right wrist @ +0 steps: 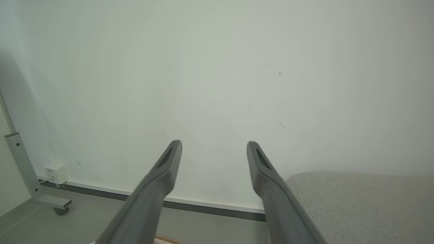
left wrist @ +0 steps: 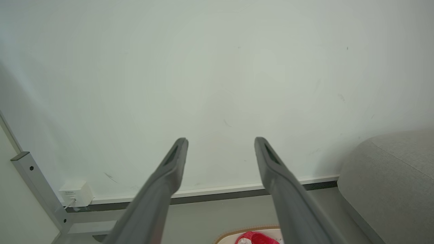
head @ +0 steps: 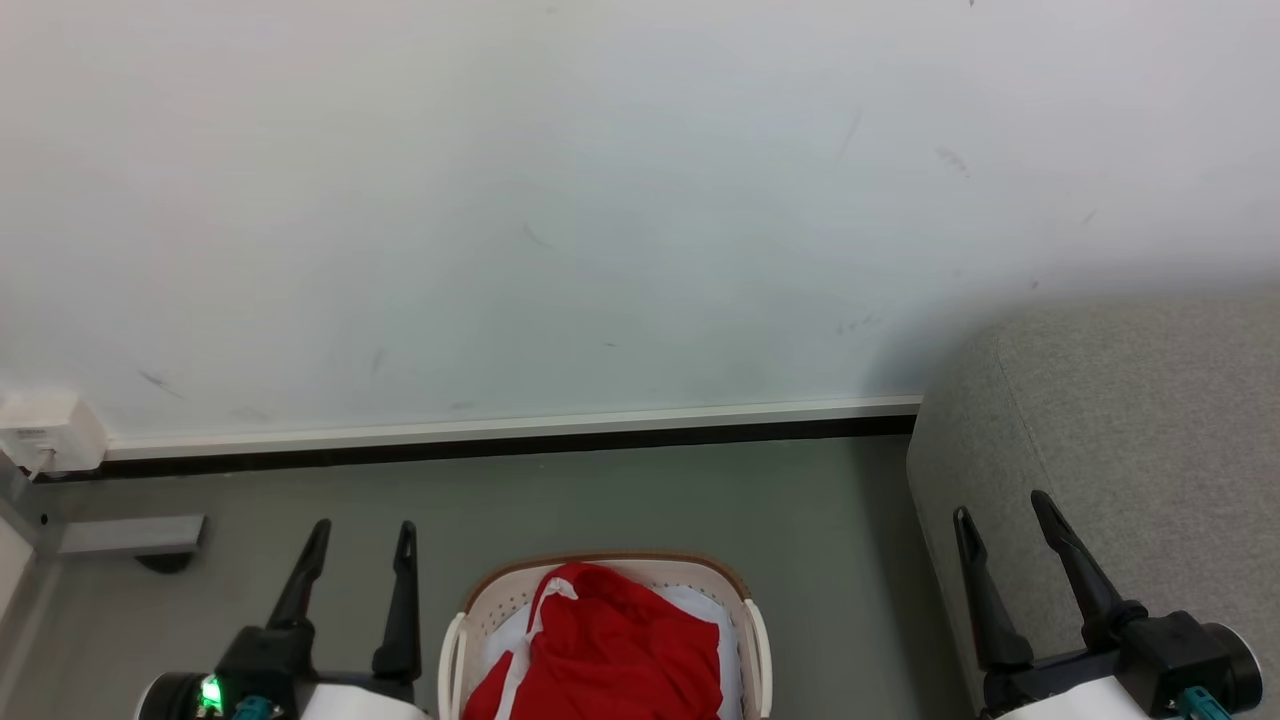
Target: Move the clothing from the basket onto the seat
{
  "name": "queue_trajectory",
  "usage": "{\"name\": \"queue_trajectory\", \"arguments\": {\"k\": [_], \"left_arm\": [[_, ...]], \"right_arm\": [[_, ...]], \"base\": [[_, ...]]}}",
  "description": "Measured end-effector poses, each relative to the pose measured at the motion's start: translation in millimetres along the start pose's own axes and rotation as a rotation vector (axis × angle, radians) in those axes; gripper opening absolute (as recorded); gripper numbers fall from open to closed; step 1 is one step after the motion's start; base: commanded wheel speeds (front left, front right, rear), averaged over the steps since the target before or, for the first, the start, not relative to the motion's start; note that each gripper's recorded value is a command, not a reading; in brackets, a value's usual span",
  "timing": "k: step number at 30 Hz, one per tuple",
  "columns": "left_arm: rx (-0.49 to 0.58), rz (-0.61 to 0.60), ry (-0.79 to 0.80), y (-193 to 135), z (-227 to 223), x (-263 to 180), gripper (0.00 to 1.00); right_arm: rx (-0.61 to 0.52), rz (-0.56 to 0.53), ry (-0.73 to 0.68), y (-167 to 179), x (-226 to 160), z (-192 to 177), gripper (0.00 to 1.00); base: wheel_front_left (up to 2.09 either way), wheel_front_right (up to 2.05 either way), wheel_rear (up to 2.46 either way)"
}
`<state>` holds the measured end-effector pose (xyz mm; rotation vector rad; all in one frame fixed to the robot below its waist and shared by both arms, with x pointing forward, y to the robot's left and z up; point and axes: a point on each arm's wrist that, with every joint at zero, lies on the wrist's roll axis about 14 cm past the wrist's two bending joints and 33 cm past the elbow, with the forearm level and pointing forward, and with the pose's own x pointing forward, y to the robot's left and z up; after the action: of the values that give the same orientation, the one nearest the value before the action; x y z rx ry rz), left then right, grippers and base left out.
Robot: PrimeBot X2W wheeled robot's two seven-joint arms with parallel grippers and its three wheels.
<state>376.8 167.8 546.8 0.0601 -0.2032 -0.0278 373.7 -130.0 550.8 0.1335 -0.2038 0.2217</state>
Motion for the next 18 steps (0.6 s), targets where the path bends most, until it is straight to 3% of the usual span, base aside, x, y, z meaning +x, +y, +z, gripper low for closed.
{"name": "queue_trajectory", "arguments": {"k": [18], "left_arm": [[-0.015, -0.005, -0.002, -1.9, 0.6, -0.2, 1.0]], "right_arm": [[0.01, -0.004, -0.005, -1.0, -1.0, 1.6, 1.0]], "base": [[0.0, 0.0, 0.0]]}}
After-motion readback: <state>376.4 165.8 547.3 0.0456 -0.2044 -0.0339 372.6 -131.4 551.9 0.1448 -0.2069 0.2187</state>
